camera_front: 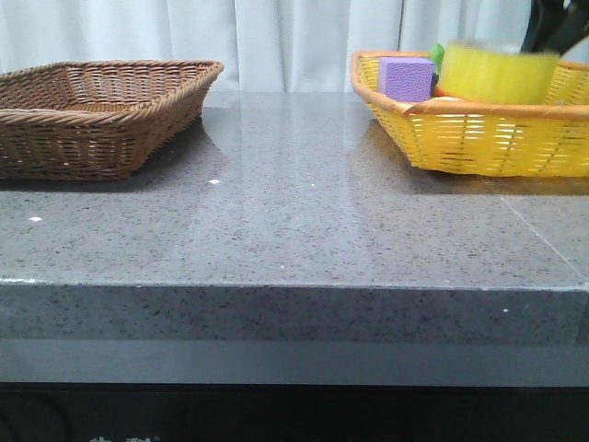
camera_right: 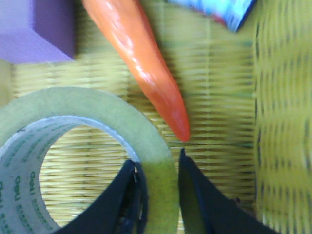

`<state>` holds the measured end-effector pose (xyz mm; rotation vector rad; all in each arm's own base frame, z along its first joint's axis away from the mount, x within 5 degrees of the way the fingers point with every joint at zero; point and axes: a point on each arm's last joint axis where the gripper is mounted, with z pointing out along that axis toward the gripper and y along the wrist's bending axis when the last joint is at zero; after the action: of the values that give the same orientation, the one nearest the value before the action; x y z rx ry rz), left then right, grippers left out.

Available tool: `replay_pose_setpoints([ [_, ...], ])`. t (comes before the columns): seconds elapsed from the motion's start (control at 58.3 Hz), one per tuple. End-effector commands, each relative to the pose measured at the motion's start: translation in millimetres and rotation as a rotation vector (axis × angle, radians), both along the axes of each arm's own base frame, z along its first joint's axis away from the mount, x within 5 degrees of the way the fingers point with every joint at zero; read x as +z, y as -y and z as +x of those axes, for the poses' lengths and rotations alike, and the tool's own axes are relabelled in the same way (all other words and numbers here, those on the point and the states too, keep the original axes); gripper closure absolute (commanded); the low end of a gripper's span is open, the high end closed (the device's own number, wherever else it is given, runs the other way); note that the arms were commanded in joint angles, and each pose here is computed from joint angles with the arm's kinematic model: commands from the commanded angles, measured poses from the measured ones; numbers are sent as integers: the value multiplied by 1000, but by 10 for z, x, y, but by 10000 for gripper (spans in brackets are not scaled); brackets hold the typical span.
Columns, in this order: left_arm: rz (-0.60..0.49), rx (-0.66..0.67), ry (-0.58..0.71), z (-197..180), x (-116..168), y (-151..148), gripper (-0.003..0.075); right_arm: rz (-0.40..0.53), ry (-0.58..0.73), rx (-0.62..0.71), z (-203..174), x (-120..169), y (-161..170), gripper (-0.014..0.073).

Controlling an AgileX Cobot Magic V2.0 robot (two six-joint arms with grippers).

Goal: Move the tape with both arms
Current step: 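Lift the tape roll from the yellow basket onto the table between baskets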

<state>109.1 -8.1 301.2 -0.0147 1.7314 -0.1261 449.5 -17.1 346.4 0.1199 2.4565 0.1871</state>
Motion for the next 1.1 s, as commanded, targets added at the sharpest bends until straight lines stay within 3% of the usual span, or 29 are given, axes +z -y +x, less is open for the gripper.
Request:
replay_pose_setpoints([
  [0.0,-18,10,97,21,173,-7,153,18,243,17,-286,726,-61,488],
  [0.274,-18,10,97,21,173,-7,153,31,346,171,-701,1174,-532,488],
  [0.463,-18,10,97,21,173,-7,153,45,386,316,-996,1164,-1058,488],
  [0.789,-18,10,97,21,173,-7,153,79,286,513,-1449,494,-1782,488],
  [1.081,-18,10,97,21,173,-7,153,64,170,622,-1519,-80,-2245,488],
])
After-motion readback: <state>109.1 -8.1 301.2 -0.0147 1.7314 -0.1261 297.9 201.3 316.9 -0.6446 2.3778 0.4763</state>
